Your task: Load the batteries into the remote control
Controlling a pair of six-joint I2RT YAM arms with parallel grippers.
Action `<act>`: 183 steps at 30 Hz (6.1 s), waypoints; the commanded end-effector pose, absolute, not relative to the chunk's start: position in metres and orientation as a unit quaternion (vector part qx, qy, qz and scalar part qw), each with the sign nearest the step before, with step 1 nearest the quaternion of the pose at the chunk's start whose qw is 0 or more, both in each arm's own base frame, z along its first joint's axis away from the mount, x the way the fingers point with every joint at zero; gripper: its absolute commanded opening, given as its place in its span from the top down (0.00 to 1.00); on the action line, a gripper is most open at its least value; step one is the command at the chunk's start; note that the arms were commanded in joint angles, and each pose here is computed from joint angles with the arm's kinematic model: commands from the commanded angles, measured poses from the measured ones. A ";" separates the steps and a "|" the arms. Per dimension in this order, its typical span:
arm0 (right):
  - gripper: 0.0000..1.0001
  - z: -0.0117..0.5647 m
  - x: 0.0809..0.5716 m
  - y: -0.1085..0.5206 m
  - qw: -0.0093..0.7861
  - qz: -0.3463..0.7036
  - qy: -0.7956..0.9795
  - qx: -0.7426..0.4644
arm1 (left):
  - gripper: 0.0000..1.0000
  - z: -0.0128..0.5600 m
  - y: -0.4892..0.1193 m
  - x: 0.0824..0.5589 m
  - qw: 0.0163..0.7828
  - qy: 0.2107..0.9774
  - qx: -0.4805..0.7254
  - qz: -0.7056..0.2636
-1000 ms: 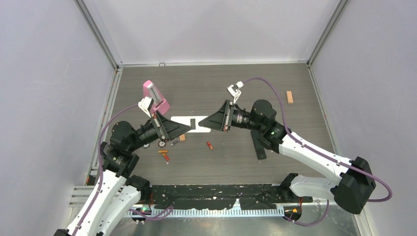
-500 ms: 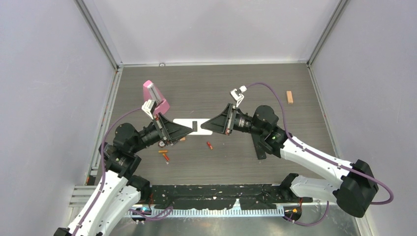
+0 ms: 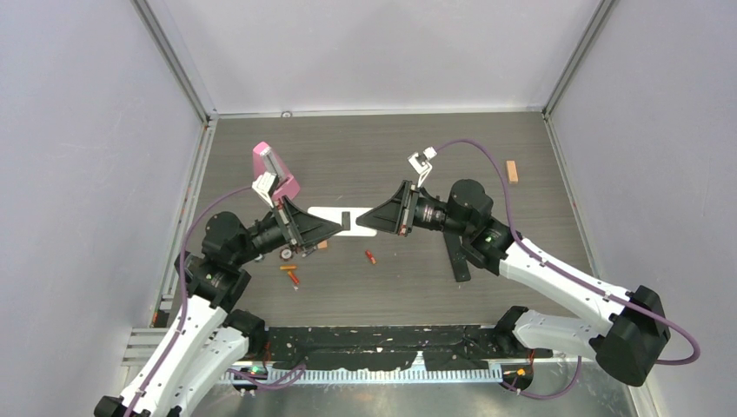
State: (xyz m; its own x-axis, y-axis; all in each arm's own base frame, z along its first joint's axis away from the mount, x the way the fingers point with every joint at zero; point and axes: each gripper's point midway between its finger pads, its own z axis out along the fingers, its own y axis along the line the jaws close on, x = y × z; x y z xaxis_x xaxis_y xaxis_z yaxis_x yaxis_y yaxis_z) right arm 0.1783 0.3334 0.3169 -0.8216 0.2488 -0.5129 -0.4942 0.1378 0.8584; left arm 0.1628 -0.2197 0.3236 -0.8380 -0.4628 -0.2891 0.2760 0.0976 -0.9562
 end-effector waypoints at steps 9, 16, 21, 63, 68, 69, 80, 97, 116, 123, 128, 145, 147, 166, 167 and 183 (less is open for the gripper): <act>0.93 0.299 0.180 0.315 0.292 0.655 0.682 -0.142 | 1.00 0.393 -0.202 0.179 0.332 0.619 -0.080 -0.708; 0.93 0.300 0.188 0.314 0.285 0.652 0.694 -0.107 | 1.00 0.389 -0.204 0.181 0.335 0.630 -0.069 -0.697; 0.91 0.308 0.196 0.314 0.291 0.655 0.693 -0.083 | 1.00 0.385 -0.204 0.184 0.335 0.634 -0.070 -0.694; 0.91 0.266 0.254 0.330 0.296 0.550 0.780 -0.031 | 1.00 0.269 -0.198 0.255 0.400 0.783 0.018 -0.475; 0.95 0.269 0.256 0.330 0.306 0.542 0.782 -0.040 | 1.00 0.242 -0.189 0.260 0.396 0.811 0.013 -0.431; 0.95 0.265 0.261 0.327 0.315 0.529 0.787 -0.037 | 1.00 0.236 -0.186 0.261 0.397 0.816 0.012 -0.421; 0.90 0.124 0.281 0.283 0.248 0.334 0.909 0.031 | 1.00 0.216 -0.172 0.241 0.391 0.839 0.047 -0.376; 0.41 0.052 0.274 0.232 0.210 0.172 0.959 0.078 | 1.00 0.226 -0.173 0.203 0.381 0.828 0.078 -0.405; 0.28 0.248 0.179 0.334 0.339 0.488 0.766 -0.246 | 1.00 0.256 -0.191 0.164 0.359 0.783 0.177 -0.475; 0.20 0.274 0.154 0.346 0.338 0.537 0.713 -0.299 | 1.00 0.287 -0.203 0.138 0.354 0.720 0.263 -0.536; 0.20 0.287 0.144 0.350 0.345 0.557 0.689 -0.311 | 1.00 0.305 -0.208 0.124 0.355 0.680 0.297 -0.569; 0.73 0.307 0.114 0.368 0.292 0.609 0.646 -0.355 | 1.00 0.323 -0.209 0.106 0.343 0.644 0.335 -0.596; 0.86 0.308 0.116 0.370 0.293 0.614 0.646 -0.345 | 0.95 0.323 -0.210 0.108 0.341 0.646 0.330 -0.598; 0.94 0.350 0.166 0.373 0.302 0.742 0.598 -0.015 | 0.38 0.365 -0.207 0.181 0.483 0.593 0.068 -0.641; 0.94 0.354 0.165 0.373 0.294 0.753 0.589 -0.003 | 0.39 0.364 -0.207 0.182 0.485 0.592 0.060 -0.641; 0.94 0.346 0.165 0.377 0.274 0.765 0.582 0.042 | 1.00 0.354 -0.208 0.191 0.504 0.602 0.035 -0.619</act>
State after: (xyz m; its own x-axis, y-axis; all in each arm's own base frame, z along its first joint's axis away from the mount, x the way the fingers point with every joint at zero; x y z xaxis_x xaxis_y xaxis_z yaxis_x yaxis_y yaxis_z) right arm 0.1626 0.3851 0.3264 -0.8512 0.4216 -0.3125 -0.3929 -0.1173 0.9121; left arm 0.1886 -0.2138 0.3382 -0.6134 -0.5715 -0.5451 0.5662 0.1629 -0.8080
